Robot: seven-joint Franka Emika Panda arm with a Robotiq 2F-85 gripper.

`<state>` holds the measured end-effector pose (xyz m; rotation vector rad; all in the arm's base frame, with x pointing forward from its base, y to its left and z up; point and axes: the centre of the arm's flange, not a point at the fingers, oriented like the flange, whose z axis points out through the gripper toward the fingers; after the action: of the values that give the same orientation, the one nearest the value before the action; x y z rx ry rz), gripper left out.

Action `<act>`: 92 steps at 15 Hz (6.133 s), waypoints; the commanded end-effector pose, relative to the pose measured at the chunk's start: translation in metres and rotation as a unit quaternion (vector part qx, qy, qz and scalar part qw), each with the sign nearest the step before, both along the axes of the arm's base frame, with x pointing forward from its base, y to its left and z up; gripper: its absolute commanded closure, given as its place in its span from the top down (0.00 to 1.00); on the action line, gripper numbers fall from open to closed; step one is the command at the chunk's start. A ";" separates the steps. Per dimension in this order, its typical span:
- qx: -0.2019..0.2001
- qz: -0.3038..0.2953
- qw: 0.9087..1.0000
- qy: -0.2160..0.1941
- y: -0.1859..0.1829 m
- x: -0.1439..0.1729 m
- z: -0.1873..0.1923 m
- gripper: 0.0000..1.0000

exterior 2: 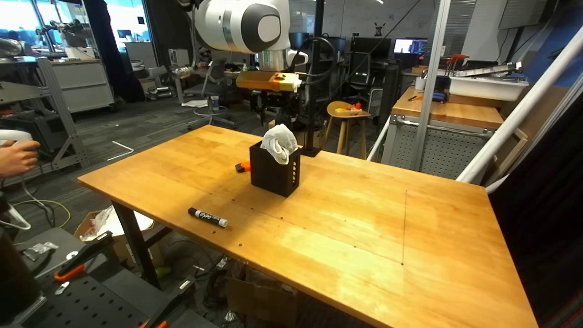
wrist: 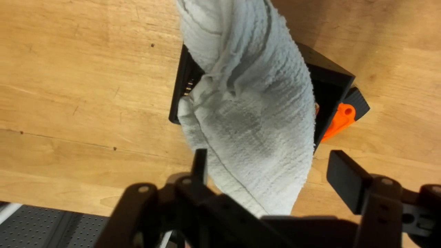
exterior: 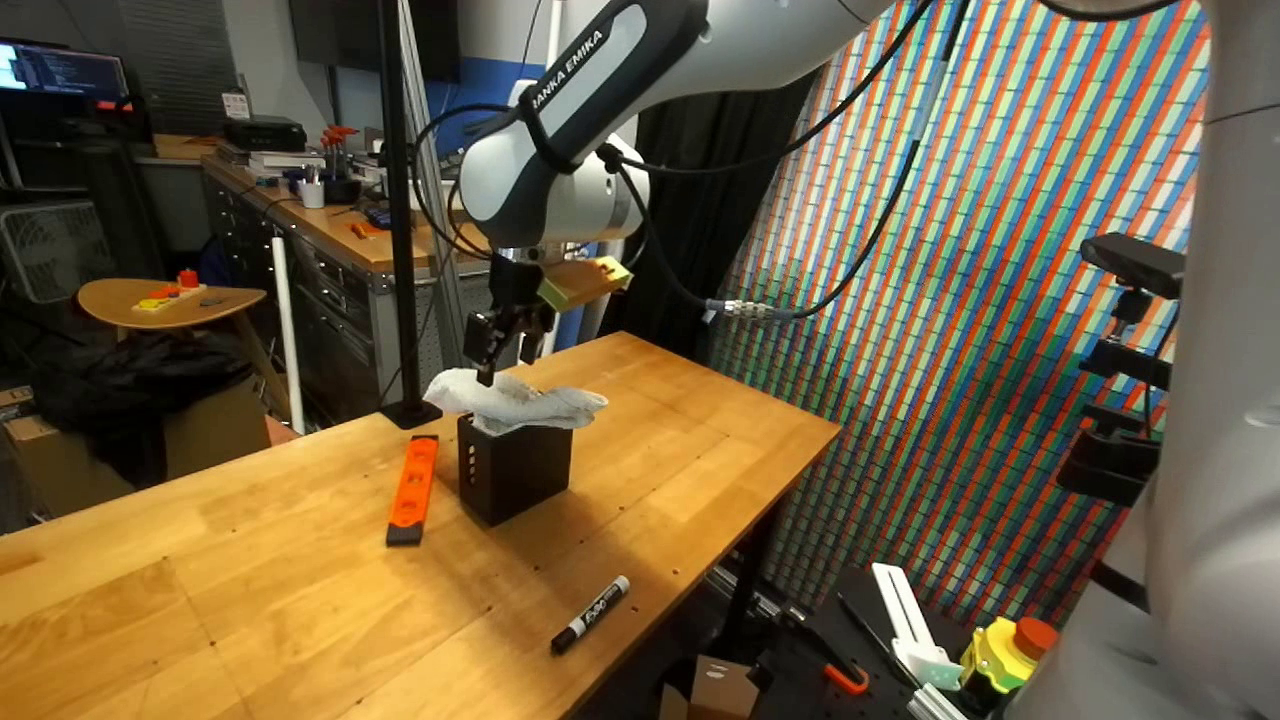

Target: Put the towel into the box.

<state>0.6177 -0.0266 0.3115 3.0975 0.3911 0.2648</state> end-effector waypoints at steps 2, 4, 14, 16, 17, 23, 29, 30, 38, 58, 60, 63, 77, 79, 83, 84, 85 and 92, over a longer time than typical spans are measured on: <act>-0.017 0.012 1.000 -0.012 0.008 -0.004 0.016 0.49; -0.022 0.017 1.000 -0.008 0.010 -0.003 0.013 0.34; -0.025 0.012 1.000 0.014 0.001 -0.004 -0.014 0.00; -0.021 0.010 0.999 0.024 0.002 -0.005 -0.026 0.00; -0.020 0.010 0.999 0.030 0.002 -0.006 -0.032 0.00; -0.006 0.009 0.998 0.068 0.012 -0.006 -0.083 0.00; 0.011 -0.004 0.993 0.116 0.011 -0.018 -0.140 0.00; 0.014 -0.006 0.992 0.124 0.011 -0.020 -0.150 0.00; 0.026 -0.017 0.993 0.117 0.013 -0.022 -0.126 0.00; -0.031 0.045 0.998 0.000 0.057 0.006 0.014 0.01; -0.030 0.055 0.998 -0.004 0.066 0.011 0.015 0.01; -0.028 0.061 0.998 -0.004 0.068 0.014 0.010 0.01; -0.015 0.048 0.998 0.022 0.049 0.024 -0.031 0.01; -0.013 0.038 0.999 0.027 0.039 0.022 -0.035 0.01; -0.008 0.013 0.999 0.030 0.018 0.017 -0.039 0.01; -0.007 0.008 0.999 0.031 0.014 0.016 -0.039 0.01; -0.006 0.003 0.999 0.033 0.010 0.015 -0.039 0.01; 0.008 -0.024 0.999 0.042 0.008 -0.001 -0.040 0.01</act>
<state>0.6323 -0.0197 0.2684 3.1154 0.3597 0.1623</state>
